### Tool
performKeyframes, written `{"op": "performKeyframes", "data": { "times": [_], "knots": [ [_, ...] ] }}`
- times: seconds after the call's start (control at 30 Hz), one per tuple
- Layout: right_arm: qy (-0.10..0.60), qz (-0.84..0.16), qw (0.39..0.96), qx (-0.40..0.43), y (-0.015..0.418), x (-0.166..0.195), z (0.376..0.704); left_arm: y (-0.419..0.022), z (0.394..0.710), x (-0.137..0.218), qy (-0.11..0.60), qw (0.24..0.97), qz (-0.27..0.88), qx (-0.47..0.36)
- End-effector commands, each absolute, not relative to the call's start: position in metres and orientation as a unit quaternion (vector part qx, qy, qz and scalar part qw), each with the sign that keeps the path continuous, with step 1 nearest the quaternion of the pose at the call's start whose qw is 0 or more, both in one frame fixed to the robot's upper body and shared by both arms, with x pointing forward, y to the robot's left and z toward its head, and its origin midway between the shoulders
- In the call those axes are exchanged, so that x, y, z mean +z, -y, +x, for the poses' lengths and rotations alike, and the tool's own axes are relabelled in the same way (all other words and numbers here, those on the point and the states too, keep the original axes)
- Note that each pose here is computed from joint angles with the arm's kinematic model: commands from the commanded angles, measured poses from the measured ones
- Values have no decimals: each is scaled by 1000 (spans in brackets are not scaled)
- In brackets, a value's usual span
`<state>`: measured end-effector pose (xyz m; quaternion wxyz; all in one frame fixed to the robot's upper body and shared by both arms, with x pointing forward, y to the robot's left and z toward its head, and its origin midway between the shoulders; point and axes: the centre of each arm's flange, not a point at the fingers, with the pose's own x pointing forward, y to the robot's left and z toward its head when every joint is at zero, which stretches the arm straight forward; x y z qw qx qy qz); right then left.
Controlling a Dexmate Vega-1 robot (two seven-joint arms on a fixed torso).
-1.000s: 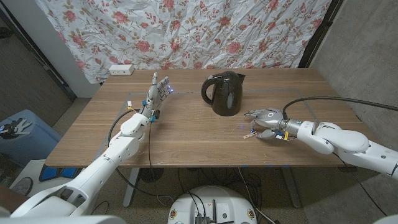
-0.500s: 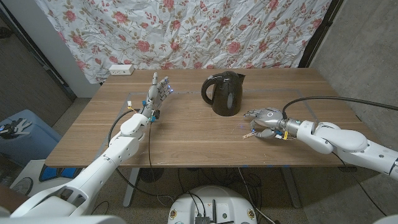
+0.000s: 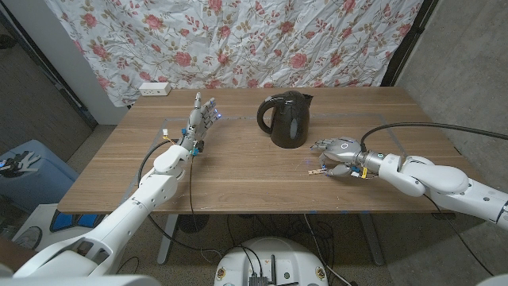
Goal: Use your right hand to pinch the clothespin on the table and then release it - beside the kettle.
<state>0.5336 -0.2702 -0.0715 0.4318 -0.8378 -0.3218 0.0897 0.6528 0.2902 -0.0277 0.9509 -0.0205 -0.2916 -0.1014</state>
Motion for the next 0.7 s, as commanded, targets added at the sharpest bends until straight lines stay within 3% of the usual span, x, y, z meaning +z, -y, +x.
{"op": "performKeyframes", "data": {
  "times": [0.03, 0.7],
  "knots": [
    [331, -833, 434, 83, 271, -68, 529, -290, 653, -27, 292, 951, -21, -102],
    [343, -823, 448, 73, 277, -55, 521, -290, 653, -27, 292, 951, -21, -102]
  ]
}}
